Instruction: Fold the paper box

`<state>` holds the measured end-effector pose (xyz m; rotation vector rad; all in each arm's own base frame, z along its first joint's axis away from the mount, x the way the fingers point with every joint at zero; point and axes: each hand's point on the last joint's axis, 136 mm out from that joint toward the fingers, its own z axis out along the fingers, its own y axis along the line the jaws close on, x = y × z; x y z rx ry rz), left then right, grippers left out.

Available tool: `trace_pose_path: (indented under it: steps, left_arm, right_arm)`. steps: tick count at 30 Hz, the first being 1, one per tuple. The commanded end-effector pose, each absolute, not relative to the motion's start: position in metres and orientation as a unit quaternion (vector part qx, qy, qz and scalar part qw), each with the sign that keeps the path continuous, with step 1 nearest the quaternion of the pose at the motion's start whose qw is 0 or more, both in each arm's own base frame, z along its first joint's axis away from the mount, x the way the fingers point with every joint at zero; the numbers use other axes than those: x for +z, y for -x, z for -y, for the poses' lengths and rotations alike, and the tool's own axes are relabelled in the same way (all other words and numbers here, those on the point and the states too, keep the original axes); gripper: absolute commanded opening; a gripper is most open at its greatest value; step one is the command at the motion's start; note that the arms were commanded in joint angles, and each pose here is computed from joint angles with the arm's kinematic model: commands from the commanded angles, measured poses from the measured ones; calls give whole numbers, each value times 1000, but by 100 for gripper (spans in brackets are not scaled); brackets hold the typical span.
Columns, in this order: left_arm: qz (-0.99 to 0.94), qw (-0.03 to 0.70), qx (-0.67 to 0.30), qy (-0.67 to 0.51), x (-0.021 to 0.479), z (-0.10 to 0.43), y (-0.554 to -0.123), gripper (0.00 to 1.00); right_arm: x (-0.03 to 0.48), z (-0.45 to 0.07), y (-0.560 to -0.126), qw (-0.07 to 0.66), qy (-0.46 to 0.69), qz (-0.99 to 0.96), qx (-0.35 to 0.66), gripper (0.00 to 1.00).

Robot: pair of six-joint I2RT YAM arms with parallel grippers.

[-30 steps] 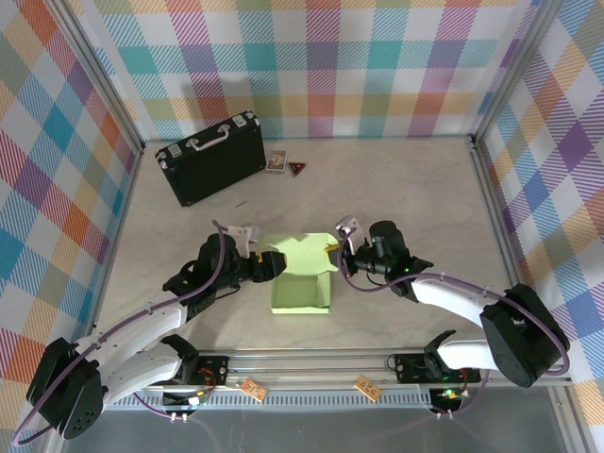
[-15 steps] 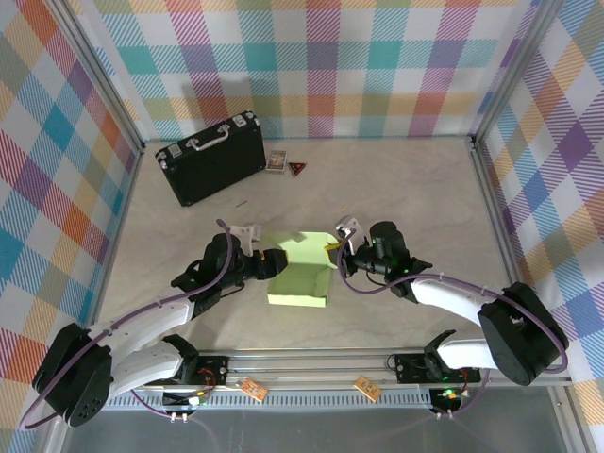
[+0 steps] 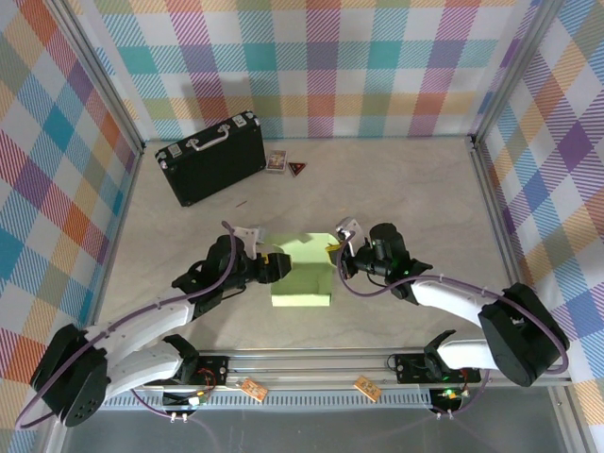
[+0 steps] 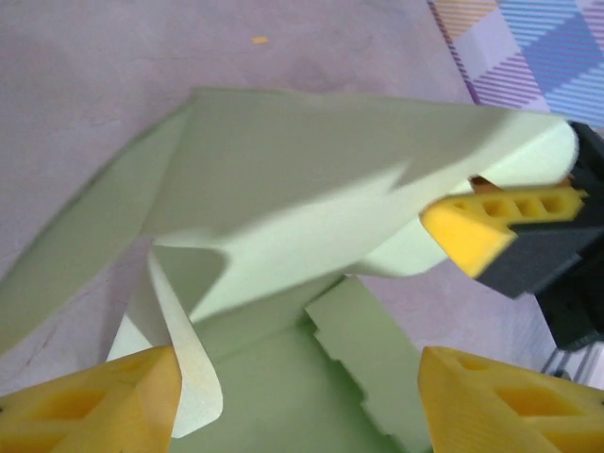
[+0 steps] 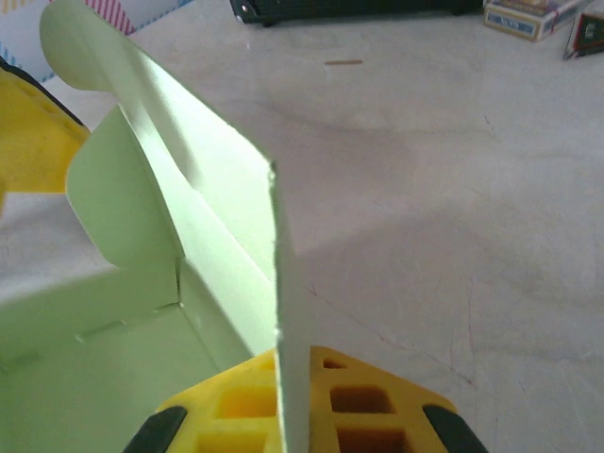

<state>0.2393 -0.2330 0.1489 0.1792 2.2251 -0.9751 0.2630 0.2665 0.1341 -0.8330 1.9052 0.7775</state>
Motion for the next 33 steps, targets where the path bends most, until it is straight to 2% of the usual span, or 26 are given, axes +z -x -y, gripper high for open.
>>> trace_pose_path:
  steps: [1,7,11,15,19,23,27,33]
  left_arm:
    - [-845,361,-375,-123,179,232,-222,70]
    - [-835,402,-360,-106,213,202,-206,73]
    - [-861,405,-303,-59,220,172,-205,75]
    - [-884,393,-239,-82,224,159,-205,77]
    - [-896,378,-190,-137,240,154,-204,78]
    - [-882,362,-181,-242,260,166,-195,79]
    - [-848,387,-155,-328,286,171,-196,80]
    - [-784,363,-157,-479,283,202,-195,79]
  right_arm:
    - [169,-278,-258,496,366,-716,327,0]
    - [171,-277,-251,515,429,-680,298,0]
    - [167,-277,-250,517,452,-671,281,0]
    - [163,-279,-247,513,470,-661,280,0]
    - [163,-282,-246,511,486,-653,277,0]
    - [162,-284,-246,508,498,-648,274,0]
    - [161,-286,-242,503,508,-641,279,0]
    - [161,-287,-236,500,517,-632,289,0]
